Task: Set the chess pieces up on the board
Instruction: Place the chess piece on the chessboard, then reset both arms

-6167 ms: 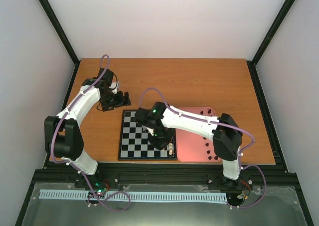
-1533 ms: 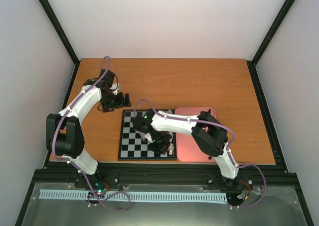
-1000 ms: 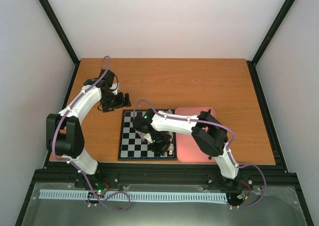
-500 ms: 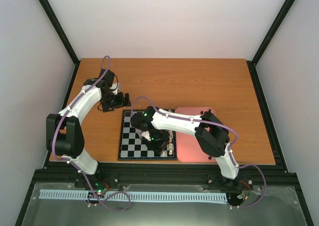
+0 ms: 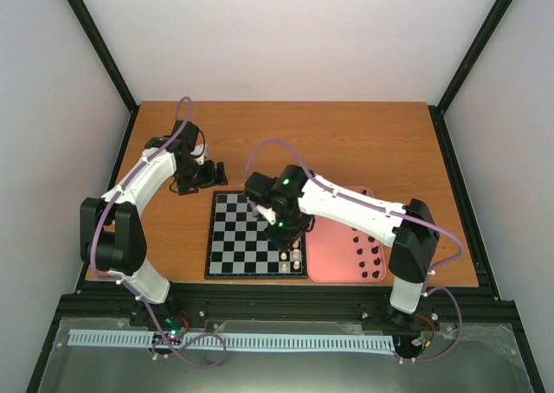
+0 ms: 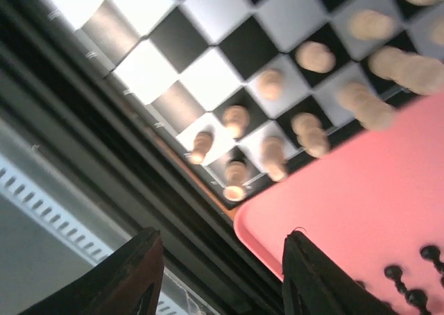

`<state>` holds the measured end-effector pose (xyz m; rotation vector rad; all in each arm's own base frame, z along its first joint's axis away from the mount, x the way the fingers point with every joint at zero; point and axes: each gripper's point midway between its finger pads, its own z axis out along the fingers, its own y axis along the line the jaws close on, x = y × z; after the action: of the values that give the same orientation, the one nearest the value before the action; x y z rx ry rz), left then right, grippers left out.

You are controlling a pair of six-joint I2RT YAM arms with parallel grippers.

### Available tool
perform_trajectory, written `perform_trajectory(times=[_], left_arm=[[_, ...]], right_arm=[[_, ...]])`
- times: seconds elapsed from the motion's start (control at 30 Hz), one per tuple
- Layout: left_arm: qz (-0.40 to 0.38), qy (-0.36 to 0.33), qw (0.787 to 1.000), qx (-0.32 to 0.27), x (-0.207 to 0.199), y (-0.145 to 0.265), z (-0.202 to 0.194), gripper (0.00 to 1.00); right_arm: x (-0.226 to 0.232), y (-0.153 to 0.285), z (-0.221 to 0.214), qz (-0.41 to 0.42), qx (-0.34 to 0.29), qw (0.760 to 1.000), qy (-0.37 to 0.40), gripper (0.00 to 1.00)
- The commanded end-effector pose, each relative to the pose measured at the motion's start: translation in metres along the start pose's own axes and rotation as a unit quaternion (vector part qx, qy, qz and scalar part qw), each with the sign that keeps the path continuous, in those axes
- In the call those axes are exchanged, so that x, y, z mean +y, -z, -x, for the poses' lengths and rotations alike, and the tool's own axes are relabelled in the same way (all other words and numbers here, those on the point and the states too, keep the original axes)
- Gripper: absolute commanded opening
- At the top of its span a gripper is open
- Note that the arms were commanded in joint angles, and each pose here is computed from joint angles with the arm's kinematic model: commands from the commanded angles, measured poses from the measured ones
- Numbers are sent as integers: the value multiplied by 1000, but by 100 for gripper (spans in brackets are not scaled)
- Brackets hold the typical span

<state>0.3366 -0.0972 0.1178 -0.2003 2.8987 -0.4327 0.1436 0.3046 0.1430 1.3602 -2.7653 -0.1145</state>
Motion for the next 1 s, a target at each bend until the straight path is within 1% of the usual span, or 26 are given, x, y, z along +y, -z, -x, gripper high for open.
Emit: perform_trajectory(times=[0.0,0.07,0.1,0.13,0.17,0.2,0.33,0.47,0.67,0.8,0.97], left_arm=[[-6,-4,1000,-14,-8,7,10,100],[-5,-5,1000,-15,-8,9,10,100],[-5,-5,1000,-16,-8,9,10,100],[-5,-5,1000,-16,-8,10,10,100],[-5,-5,1000,-17,-8,10,11,100],[-4,-5,1000,-18,-8,11,11,100],[-3,-7,1000,-22,-10,15,14,100],[-3,-10,1000,-29,-12,21,18,100],[-3,-11,999,-33,-13,25,20,100],[-1,-11,999,-36,-13,28,22,100],[-1,-11,999,-37,-14,28,23,100]], right_arm=[[-46,1,0,-22,-26,993,-112,55],[-63,1,1,-11,-50,986,-157,57],[-71,1,2,1,-67,981,-182,61],[-81,2,3,10,-83,975,-207,69],[-91,4,4,17,-99,968,-230,92],[-100,6,5,22,-115,961,-249,99],[-129,13,9,21,-146,946,-287,100],[-138,13,14,28,-170,939,-297,100],[-160,2,10,18,-169,928,-332,100],[-168,5,16,5,-181,927,-329,100],[-175,2,21,-8,-172,928,-330,100]])
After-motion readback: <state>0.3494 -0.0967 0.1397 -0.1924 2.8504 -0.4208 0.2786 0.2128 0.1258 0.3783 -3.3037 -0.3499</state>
